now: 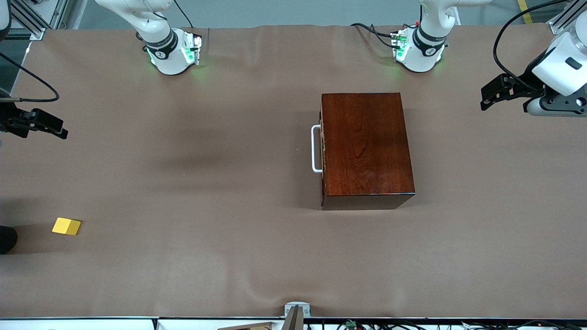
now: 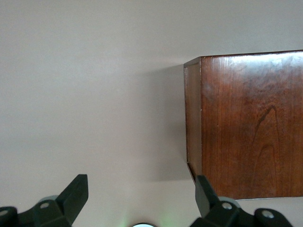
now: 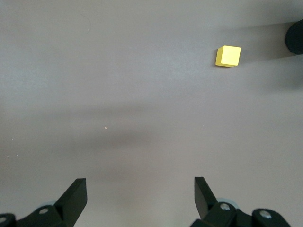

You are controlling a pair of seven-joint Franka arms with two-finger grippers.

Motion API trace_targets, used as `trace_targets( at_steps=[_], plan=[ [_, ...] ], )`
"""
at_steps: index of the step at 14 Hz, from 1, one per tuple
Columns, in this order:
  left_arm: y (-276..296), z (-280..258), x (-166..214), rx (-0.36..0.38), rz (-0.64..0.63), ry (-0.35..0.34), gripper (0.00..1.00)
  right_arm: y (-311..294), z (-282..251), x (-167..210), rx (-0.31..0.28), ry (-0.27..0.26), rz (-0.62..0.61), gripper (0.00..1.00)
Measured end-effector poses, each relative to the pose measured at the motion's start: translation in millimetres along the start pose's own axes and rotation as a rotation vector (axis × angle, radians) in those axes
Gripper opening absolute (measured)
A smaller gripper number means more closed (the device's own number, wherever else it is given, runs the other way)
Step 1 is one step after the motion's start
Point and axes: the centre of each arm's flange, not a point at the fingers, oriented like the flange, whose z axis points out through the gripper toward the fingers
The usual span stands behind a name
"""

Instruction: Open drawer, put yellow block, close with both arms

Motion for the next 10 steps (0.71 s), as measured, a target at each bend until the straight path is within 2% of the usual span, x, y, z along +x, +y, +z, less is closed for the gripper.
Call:
trace_targets(
  at_steps=[10],
  plan=[
    [8.4, 0.2, -0.6, 0.001, 0.016, 0.0, 1.0, 0.0, 0.0, 0.0, 0.0, 0.0, 0.0, 1.0]
  ],
)
